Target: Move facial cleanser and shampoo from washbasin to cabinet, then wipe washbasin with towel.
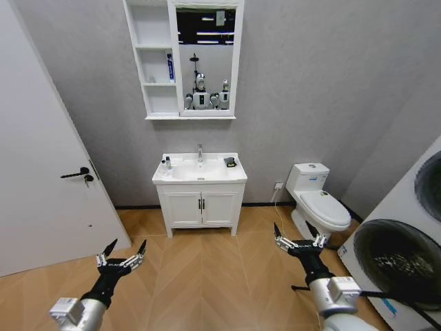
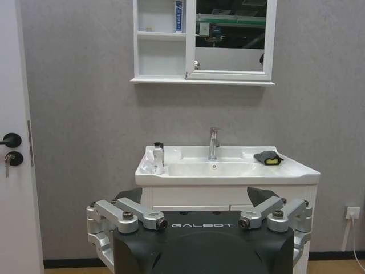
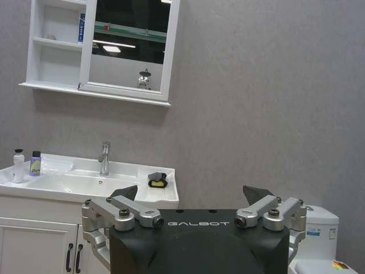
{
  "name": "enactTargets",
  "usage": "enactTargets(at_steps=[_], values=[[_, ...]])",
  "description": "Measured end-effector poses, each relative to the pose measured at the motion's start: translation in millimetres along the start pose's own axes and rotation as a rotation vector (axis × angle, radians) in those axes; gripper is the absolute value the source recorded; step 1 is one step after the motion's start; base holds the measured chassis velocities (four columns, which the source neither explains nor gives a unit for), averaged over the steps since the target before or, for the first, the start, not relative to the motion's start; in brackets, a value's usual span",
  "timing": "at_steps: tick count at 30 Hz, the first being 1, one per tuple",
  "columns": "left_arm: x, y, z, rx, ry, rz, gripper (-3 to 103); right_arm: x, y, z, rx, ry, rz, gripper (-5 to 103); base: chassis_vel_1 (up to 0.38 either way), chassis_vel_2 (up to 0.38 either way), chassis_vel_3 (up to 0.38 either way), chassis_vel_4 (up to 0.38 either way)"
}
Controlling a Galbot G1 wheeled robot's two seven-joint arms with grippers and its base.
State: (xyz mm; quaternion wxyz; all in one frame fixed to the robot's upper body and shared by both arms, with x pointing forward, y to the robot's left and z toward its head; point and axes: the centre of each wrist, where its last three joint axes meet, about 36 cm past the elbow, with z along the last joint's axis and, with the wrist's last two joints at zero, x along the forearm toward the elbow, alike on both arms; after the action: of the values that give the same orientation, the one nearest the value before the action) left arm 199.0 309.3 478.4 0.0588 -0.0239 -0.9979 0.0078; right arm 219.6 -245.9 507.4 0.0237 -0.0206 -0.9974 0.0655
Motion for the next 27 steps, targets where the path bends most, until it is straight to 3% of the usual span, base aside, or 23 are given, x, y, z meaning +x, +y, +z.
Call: enactTargets(at_steps=[27], values=[[2.3, 5.0, 9.4, -0.005, -0.021, -0.003, 100, 1.7, 0.3, 1.1, 0.019, 0.035, 0.031, 100, 0.0, 0.0, 0.0, 0.0]])
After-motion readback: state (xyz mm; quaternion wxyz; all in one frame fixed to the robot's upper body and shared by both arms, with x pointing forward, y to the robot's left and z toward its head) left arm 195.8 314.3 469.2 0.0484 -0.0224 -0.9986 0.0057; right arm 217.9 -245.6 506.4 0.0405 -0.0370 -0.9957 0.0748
